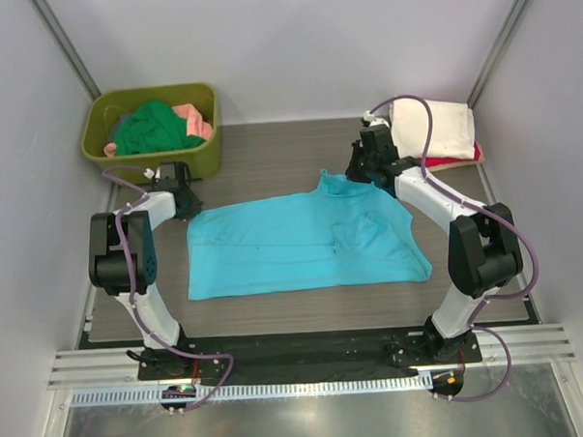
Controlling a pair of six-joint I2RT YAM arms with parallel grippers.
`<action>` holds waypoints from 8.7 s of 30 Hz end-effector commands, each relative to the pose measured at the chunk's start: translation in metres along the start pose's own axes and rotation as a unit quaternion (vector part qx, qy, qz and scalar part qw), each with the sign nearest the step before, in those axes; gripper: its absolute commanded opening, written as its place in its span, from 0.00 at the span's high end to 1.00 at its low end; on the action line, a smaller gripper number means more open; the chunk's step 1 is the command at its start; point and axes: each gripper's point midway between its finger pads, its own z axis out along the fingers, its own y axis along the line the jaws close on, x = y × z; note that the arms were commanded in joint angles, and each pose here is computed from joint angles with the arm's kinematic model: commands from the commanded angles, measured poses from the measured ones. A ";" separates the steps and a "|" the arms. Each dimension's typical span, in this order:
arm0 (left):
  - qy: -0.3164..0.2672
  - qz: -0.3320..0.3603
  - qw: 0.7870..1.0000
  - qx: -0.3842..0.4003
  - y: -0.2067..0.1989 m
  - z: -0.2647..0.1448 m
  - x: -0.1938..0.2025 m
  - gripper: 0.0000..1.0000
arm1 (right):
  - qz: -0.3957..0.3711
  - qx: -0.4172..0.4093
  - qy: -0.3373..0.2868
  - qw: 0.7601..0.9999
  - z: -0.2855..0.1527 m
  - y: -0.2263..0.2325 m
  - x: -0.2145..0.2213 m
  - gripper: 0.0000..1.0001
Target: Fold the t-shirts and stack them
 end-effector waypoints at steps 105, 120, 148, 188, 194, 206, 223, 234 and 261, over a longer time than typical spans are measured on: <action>0.267 0.027 0.923 0.277 -0.093 -0.223 0.317 0.22 | 0.079 -0.011 0.187 0.979 0.188 0.037 0.055 0.00; 0.141 0.147 0.928 0.313 -0.132 -0.309 0.263 0.18 | 0.040 -0.146 -0.036 0.988 0.204 0.092 -0.085 0.00; 0.053 0.218 0.948 0.224 -0.068 -0.253 0.250 0.20 | 0.061 -0.073 0.095 0.991 -0.131 0.005 0.155 0.01; 0.208 0.156 0.926 0.274 -0.040 -0.231 0.338 0.29 | 0.075 -0.106 0.324 0.937 -0.192 0.011 0.347 0.56; 0.223 0.169 0.926 0.255 -0.034 -0.224 0.353 0.47 | 0.066 -0.104 0.324 0.938 -0.190 0.009 0.349 0.60; 0.223 0.171 0.924 0.260 -0.040 -0.228 0.353 1.00 | 0.078 -0.127 0.309 0.939 -0.195 0.012 0.343 0.97; 0.036 0.220 0.954 0.201 -0.092 -0.256 0.204 0.97 | 0.055 -0.120 0.113 0.985 -0.170 0.062 0.177 0.99; 0.014 0.201 0.961 0.190 -0.166 -0.205 0.110 0.99 | 0.015 -0.041 0.041 0.998 -0.094 0.043 0.071 0.99; 0.076 0.223 0.964 0.120 -0.210 -0.094 0.078 0.92 | 0.018 -0.055 0.094 0.994 0.009 0.038 0.046 0.99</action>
